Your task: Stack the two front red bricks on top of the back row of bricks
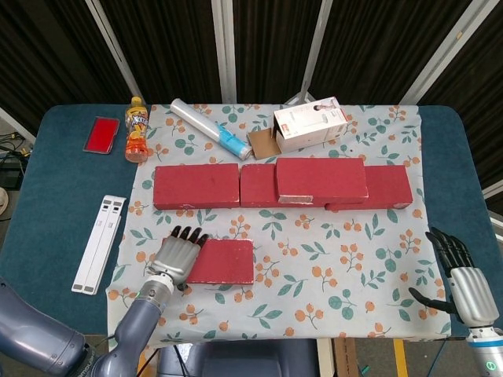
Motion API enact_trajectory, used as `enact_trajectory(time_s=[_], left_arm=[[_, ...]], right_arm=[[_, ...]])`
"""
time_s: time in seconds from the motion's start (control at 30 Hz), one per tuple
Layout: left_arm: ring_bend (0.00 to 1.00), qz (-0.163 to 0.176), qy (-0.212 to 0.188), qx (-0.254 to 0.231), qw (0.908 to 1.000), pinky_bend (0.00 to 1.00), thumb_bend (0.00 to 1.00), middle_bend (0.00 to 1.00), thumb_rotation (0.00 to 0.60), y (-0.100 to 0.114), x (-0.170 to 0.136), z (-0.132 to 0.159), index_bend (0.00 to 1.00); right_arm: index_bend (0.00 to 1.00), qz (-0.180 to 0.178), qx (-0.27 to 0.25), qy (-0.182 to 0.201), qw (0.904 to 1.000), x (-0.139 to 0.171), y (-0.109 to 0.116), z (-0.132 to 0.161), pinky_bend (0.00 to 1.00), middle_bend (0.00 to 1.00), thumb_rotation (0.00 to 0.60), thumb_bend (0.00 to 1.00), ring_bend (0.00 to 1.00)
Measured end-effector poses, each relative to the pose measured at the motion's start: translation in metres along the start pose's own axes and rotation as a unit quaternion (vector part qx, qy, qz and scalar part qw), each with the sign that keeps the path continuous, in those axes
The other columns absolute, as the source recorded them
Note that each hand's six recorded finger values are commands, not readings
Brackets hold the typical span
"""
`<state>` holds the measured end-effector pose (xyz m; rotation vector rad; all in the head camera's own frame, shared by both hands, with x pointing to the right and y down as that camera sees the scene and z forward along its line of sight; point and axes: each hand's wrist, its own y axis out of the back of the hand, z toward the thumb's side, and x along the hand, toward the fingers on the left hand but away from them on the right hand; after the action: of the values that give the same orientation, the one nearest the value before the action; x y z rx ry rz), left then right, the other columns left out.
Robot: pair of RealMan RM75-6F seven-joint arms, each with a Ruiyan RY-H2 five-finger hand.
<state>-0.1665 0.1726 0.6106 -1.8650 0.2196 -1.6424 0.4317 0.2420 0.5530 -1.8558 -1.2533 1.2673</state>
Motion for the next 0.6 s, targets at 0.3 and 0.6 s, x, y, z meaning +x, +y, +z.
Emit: enact_trajectory(time_s=[0.3, 0.6], left_arm=[[0.0, 0.014, 0.003, -0.017, 0.9998, 0.0, 0.0, 0.0, 0.6, -0.005, 0.013, 0.005, 0.0], [0.0, 0.02, 0.013, -0.031, 0.9992, 0.0, 0.0, 0.0, 0.6, -0.012, 0.023, 0.004, 0.0]], right_arm=[[0.0, 0.001, -0.003, 0.0, 1.0, 0.0, 0.002, -0.001, 0.0, 0.0, 0.6, 0.21, 0.0], [0.0, 0.002, -0.003, -0.004, 1.0, -0.001, 0.004, -0.004, 0.0, 0.0, 0.6, 0.21, 0.0]])
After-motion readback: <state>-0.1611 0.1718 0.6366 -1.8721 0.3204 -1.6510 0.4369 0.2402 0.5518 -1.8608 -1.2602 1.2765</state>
